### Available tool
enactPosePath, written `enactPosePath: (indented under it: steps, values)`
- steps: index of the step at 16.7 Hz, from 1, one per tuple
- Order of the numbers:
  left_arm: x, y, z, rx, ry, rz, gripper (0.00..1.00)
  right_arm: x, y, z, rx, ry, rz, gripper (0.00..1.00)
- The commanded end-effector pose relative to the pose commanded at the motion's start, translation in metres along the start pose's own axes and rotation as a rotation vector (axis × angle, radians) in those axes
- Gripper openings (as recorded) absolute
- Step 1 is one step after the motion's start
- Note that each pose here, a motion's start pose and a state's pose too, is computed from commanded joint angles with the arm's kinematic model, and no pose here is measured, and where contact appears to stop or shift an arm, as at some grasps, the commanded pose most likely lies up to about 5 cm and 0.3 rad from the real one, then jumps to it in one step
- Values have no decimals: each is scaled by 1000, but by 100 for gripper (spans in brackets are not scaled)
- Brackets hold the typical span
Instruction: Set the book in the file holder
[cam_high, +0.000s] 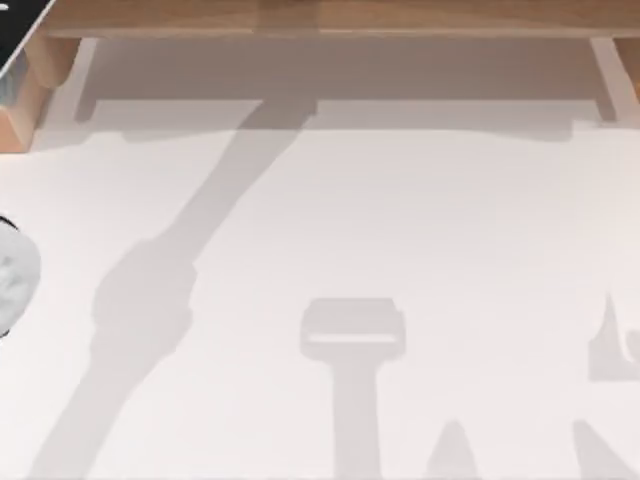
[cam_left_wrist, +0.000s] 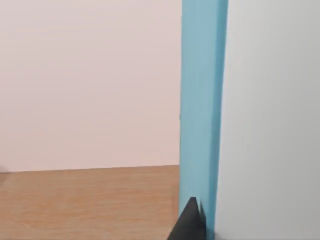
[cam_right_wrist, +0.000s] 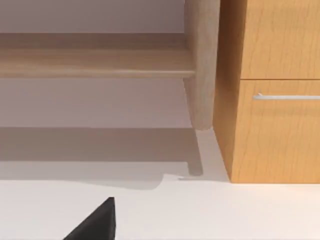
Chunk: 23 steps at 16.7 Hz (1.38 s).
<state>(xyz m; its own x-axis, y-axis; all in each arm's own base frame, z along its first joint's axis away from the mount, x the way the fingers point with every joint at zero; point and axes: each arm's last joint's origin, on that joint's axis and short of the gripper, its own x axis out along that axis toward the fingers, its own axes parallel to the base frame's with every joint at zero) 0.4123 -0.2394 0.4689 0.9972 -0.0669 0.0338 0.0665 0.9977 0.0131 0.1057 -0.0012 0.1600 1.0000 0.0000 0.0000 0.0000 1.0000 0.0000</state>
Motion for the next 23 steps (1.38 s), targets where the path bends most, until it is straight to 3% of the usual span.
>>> enactPosePath:
  steps: [6, 11, 15, 23]
  values:
    - [-53, 64, 42, 168, -26, -135, 0, 0, 0, 0, 0, 0, 0, 100]
    - [-101, 131, 29, 407, 15, -240, 0, 0, 0, 0, 0, 0, 0, 100]
    - [-129, 181, -22, 610, 101, -305, 0, 0, 0, 0, 0, 0, 0, 100]
    - [-152, 281, -175, 931, 322, -363, 0, 0, 0, 0, 0, 0, 0, 100]
